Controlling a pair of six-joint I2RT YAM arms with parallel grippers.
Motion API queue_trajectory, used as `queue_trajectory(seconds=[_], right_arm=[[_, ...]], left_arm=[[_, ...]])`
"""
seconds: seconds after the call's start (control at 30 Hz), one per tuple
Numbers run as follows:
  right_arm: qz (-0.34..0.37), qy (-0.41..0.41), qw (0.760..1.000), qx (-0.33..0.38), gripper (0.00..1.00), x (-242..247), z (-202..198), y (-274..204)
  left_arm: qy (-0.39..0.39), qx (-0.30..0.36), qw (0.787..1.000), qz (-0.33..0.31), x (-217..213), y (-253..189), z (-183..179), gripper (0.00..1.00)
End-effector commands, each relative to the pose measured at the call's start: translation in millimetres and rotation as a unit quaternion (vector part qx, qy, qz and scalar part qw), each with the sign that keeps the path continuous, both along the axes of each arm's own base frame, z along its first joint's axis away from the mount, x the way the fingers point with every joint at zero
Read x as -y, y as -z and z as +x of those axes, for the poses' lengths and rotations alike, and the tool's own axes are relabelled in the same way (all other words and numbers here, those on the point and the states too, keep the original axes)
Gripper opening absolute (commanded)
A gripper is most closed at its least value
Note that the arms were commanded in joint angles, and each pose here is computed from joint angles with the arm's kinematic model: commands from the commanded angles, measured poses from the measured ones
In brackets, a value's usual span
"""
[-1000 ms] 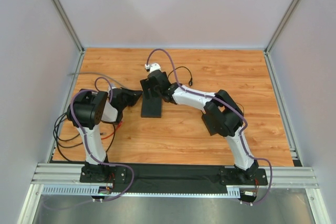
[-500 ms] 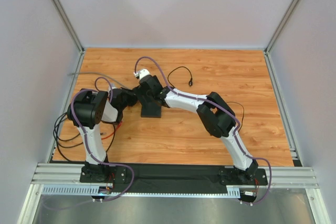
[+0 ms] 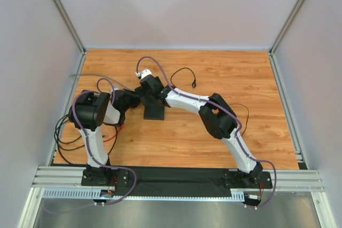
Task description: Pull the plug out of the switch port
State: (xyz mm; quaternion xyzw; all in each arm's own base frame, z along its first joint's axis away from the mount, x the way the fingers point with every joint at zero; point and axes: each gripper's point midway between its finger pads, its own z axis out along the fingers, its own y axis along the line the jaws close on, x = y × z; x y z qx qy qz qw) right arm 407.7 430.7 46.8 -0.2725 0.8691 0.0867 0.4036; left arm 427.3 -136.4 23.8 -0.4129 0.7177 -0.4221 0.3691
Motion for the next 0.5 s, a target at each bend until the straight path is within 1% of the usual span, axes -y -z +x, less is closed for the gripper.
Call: queue_trajectory(seconds=[0.0,0.07,0.2,0.47], right_arm=[[-0.061,0.052,0.996,-0.024,0.84,35,6,24],[-0.067,0.078,0.994,-0.034,0.83,44,8,29],[-0.086,0.107,0.989,-0.056,0.83,55,8,44],[-0.072,0.12,0.988,-0.069,0.83,61,10,46]], left_arm=[[0.013,-0.041,0.999,0.034,-2,30,-10,0.0],[0.013,-0.038,0.999,0.035,-2,28,-9,0.0],[0.01,-0.032,0.998,0.044,-3,25,-6,0.0],[-0.011,-0.018,0.998,0.067,-21,13,-1,0.0]])
